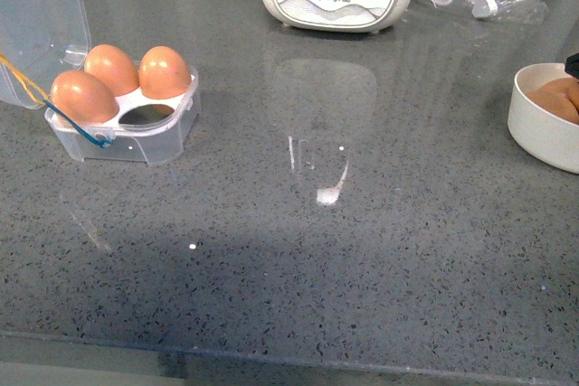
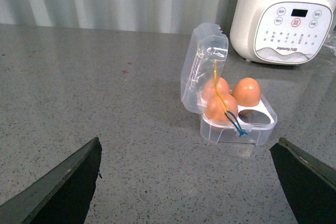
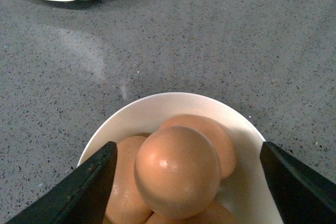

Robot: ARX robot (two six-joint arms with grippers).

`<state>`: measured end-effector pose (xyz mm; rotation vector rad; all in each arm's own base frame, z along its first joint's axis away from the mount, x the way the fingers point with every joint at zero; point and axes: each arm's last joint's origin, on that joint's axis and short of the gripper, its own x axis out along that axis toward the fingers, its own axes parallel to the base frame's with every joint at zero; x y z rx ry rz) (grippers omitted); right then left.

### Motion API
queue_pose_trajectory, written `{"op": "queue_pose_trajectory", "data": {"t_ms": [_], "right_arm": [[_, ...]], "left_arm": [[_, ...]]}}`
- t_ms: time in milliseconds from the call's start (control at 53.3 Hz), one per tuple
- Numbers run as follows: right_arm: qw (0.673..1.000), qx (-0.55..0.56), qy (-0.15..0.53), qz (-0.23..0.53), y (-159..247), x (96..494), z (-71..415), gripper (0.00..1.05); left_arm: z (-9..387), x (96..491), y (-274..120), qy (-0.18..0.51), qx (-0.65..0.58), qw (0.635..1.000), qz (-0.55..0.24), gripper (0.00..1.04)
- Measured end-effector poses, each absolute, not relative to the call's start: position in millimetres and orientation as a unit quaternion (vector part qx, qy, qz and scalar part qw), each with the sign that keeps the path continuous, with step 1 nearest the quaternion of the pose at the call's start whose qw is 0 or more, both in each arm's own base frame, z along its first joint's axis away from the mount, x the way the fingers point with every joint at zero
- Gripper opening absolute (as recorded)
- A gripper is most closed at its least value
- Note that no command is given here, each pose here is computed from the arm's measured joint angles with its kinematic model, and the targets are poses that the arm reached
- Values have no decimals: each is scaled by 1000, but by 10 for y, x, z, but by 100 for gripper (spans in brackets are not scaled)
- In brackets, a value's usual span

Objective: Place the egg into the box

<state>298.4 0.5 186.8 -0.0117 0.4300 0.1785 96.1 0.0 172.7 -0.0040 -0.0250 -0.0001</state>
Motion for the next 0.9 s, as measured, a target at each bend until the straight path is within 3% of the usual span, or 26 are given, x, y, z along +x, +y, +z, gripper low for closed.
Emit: {"op": "queue_pose_trajectory", "data": {"t_ms": [150,225,281,600,750,900], "right_arm": [[973,-7,212,90,28,3001,1859,61],[973,-8,211,92,50,3001,1862,45],[973,-9,210,94,66,2997,1873,41],[977,25,153,147,331,2951,2355,40],[954,65,125,266,973,3075,2675,40],[915,69,166,362,1673,3248,2471,40]], "left_arm": [[1727,961,0,-12,-2,1000,0,98],[1727,961,0,-12,-2,1000,0,98],[1727,961,0,-12,-2,1000,0,98],[1727,961,0,-12,-2,1000,0,98],[1727,961,0,-12,-2,1000,0,98],[1727,961,0,-12,-2,1000,0,98]]}}
